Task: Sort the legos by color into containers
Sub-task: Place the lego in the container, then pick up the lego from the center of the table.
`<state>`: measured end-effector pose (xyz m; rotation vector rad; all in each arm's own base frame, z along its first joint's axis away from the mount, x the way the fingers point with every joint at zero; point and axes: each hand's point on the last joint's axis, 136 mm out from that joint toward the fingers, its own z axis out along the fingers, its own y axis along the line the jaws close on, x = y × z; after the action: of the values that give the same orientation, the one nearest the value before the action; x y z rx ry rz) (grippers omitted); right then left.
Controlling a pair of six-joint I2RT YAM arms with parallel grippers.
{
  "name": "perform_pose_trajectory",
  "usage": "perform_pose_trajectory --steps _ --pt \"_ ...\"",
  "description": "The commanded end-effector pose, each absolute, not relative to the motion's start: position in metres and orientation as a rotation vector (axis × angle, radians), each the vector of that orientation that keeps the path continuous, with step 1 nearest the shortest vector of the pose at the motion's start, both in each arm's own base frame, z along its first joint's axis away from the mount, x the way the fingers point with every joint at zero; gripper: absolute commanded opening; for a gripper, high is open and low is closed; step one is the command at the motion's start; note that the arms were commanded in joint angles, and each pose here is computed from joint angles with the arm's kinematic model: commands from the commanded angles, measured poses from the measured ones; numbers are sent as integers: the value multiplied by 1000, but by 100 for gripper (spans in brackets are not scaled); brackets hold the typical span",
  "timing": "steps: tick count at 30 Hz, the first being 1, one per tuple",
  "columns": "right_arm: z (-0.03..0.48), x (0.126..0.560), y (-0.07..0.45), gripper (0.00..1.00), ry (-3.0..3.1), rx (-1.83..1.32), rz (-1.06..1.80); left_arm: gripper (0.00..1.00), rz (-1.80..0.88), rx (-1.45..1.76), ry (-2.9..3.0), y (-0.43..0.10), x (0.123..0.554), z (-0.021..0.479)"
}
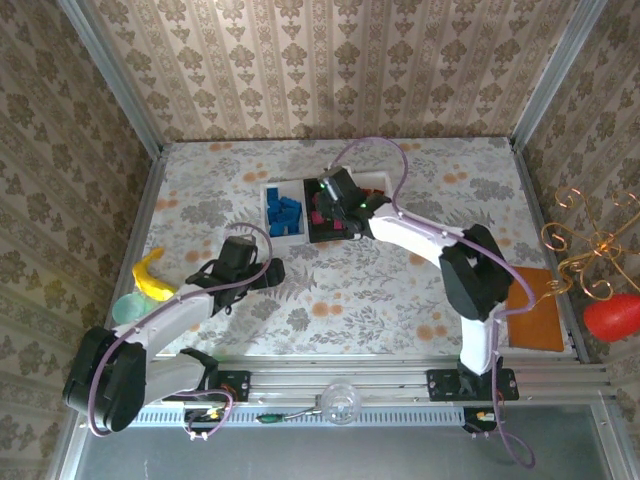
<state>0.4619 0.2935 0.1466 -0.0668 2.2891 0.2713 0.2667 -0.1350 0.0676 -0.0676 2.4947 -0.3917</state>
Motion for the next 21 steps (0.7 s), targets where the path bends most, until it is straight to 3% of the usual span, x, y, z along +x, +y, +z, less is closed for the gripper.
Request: perform_pose_trajectory --steps 1,2,5,11,21 --pt "132 477 301 62 2350 -96 260 94 -435 -50 2461 -141 277 79" --pt "134 481 302 73 2351 -86 263 92 -437 -53 2463 -141 277 78" --pt "149 478 308 84 2319 -102 304 89 -424 -56 2481 -140 278 72" --pt "161 450 304 86 2281 -123 341 89 -414 -49 2538 -145 282 50" --pt "166 413 276 87 2262 -85 372 75 -307 20 2606 -153 298 21"
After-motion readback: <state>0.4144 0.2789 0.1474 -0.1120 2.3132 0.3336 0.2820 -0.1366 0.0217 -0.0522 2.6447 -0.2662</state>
